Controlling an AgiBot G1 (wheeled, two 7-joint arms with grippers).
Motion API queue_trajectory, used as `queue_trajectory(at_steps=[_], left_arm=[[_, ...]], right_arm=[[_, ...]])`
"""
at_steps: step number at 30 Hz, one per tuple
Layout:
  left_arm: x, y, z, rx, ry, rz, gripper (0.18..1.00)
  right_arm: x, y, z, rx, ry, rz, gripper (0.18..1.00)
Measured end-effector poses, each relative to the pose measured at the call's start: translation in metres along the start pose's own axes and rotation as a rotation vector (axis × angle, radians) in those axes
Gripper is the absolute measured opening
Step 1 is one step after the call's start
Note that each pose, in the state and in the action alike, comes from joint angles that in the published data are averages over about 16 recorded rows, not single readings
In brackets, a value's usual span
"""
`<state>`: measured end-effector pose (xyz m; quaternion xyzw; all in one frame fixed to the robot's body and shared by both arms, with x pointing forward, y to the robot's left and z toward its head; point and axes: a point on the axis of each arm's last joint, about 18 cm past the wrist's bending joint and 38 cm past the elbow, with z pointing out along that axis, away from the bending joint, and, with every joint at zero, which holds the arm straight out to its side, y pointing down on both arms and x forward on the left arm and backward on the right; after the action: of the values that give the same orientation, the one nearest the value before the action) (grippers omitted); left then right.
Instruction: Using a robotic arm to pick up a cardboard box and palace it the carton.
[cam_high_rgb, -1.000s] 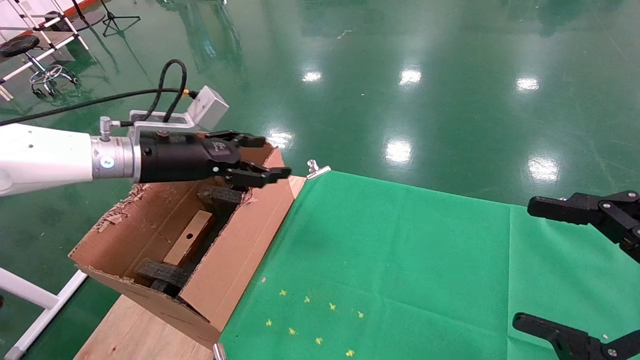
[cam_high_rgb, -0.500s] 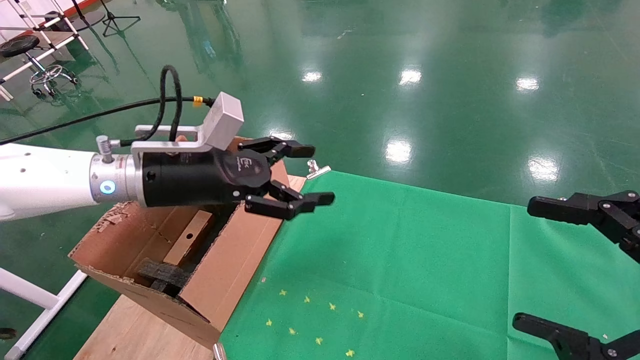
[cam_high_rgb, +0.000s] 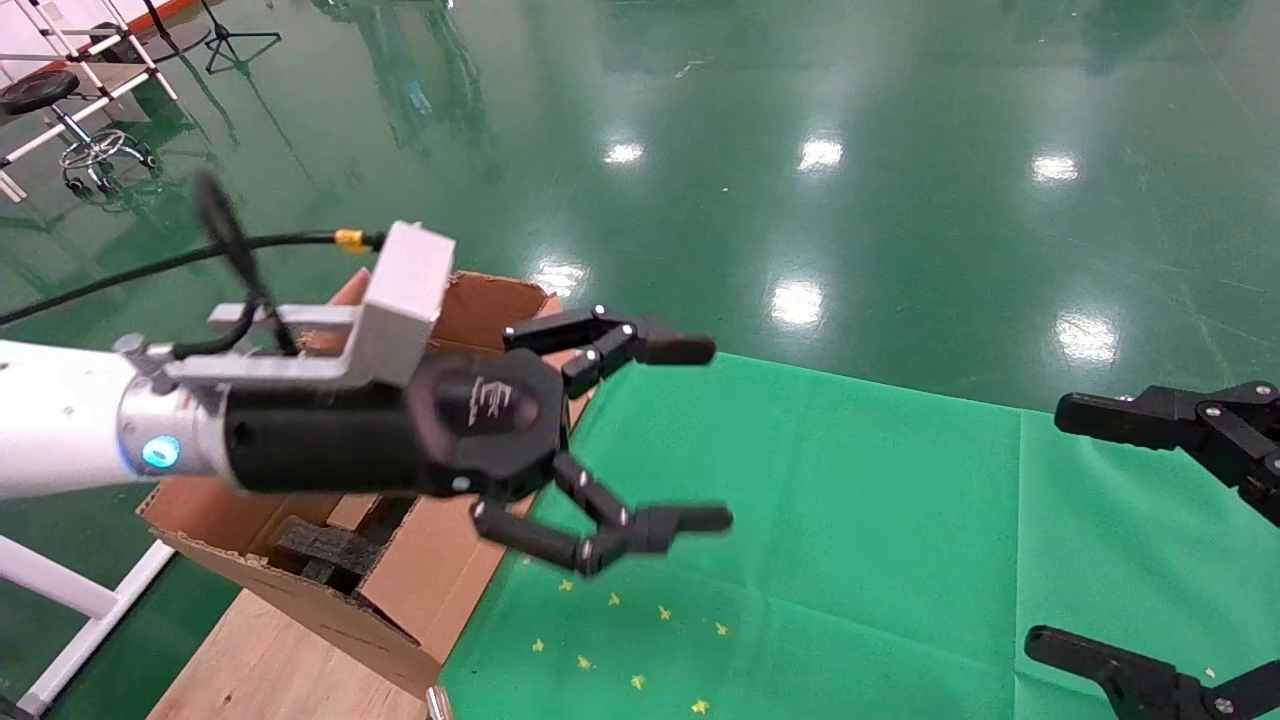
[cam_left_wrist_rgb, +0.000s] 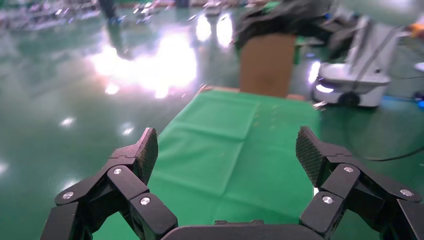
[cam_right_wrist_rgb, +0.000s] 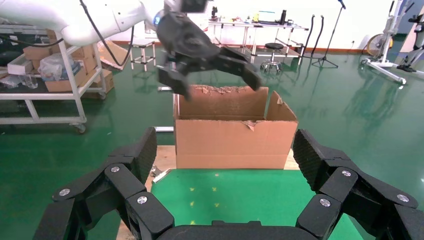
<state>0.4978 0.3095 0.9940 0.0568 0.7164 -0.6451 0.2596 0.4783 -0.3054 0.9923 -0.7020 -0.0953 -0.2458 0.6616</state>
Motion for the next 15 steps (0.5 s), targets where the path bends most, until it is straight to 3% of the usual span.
queue_trajectory(at_steps=[7, 15], left_arm=[[0.023, -0.010, 0.002, 0.061, 0.075, 0.038, 1.000], [0.030, -0.012, 0.003, 0.079, 0.096, 0.048, 1.000]], right_arm=[[0.000, 0.000, 0.000, 0.000, 0.000, 0.000, 1.001], [0.000, 0.000, 0.000, 0.000, 0.001, 0.000, 1.001]])
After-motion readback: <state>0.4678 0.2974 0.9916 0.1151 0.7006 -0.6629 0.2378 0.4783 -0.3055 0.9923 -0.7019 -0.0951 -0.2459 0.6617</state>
